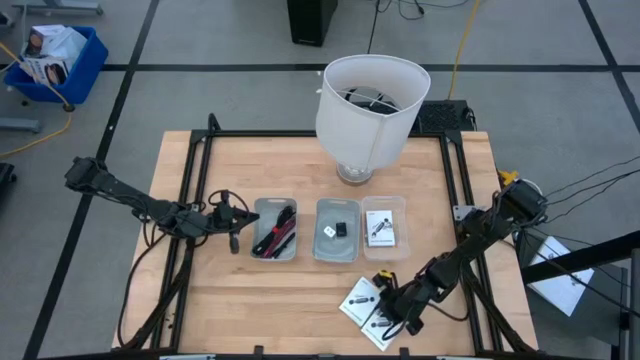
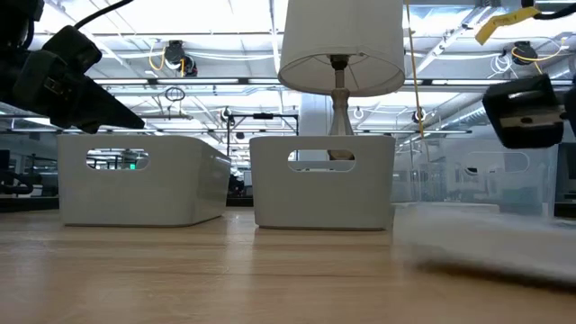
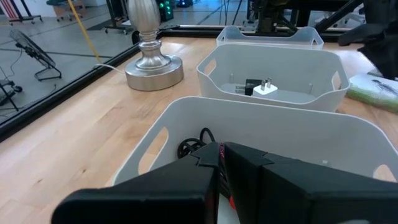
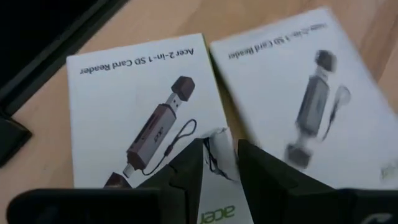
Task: Pick and place items into bin
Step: Put the bottom white card reader box into the transparent bin
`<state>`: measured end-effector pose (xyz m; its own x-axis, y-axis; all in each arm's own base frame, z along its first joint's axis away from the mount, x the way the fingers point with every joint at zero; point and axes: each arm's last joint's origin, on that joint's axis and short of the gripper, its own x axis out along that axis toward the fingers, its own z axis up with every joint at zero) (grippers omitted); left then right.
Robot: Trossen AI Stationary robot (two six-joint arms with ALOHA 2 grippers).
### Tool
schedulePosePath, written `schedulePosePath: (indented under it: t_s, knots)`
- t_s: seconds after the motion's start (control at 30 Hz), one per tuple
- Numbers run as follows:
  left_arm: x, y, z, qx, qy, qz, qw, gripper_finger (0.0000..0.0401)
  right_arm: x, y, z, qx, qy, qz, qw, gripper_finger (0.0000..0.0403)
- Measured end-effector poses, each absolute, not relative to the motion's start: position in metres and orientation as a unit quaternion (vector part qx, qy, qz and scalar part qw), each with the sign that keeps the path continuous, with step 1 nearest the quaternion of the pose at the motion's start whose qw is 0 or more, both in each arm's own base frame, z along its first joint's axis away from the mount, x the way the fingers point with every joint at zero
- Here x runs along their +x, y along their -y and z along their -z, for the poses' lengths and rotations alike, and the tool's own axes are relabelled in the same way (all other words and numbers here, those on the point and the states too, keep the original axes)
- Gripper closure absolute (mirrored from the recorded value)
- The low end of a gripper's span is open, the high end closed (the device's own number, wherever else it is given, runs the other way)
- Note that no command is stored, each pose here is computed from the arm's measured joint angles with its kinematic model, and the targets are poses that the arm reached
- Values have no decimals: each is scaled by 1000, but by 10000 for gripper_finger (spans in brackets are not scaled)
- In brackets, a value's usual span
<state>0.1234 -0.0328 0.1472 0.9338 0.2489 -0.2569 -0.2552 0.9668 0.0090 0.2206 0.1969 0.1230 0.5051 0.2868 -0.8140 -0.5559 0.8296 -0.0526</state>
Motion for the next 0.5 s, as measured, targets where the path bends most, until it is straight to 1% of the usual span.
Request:
schedulePosePath:
  t_s: [0.17, 0.33, 0.5]
  knots:
    - [123, 33, -147, -16, -128, -128, 983, 370, 214, -193, -119, -126, -484, -227, 836, 307]
    - [123, 33, -147, -16, -128, -128, 983, 370, 215, -195, -119, -121, -477, -232, 839, 307]
    - [123, 33, -147, -16, -128, -128, 983, 370, 213, -194, -118, -135, -481, -247, 831, 307]
